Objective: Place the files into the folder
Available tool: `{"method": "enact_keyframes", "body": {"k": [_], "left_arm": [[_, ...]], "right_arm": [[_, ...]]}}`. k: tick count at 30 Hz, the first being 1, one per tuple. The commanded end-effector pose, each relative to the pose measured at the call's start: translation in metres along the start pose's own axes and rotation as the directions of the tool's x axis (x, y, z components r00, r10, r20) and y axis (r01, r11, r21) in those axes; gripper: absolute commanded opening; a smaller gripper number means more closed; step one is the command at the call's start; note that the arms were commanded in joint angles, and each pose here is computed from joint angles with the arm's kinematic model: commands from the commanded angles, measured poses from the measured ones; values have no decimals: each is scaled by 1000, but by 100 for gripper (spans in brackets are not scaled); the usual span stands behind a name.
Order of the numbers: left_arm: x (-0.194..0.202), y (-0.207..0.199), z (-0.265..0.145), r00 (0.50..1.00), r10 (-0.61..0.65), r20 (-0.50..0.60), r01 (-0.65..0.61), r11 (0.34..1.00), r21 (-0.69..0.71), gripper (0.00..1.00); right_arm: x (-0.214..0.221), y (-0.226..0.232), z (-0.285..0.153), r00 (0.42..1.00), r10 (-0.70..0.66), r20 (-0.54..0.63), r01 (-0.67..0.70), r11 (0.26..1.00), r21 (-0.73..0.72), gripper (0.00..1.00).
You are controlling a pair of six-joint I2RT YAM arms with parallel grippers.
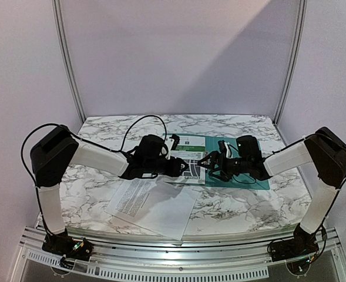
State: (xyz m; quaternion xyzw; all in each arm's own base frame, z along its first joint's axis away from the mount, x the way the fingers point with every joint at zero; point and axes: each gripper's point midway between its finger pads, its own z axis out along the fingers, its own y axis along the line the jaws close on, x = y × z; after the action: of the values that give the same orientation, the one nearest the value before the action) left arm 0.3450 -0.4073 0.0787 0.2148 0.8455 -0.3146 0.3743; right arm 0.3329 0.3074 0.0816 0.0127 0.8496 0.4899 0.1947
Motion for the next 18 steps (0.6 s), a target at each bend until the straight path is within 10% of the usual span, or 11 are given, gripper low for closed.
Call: {"method": "enact_keyframes", "body": {"k": [1,18], "left_arm": [[14,-1,7,1000,5,-19,-5,1000,-2,51],[33,7,15,998,7,-60,-8,1000,-19,48]], "right_arm": [[-9,2,7,1000,15,9,-15,999,-39,97],[-22,-14,18,998,58,20,-57,998,-40,96]]}}
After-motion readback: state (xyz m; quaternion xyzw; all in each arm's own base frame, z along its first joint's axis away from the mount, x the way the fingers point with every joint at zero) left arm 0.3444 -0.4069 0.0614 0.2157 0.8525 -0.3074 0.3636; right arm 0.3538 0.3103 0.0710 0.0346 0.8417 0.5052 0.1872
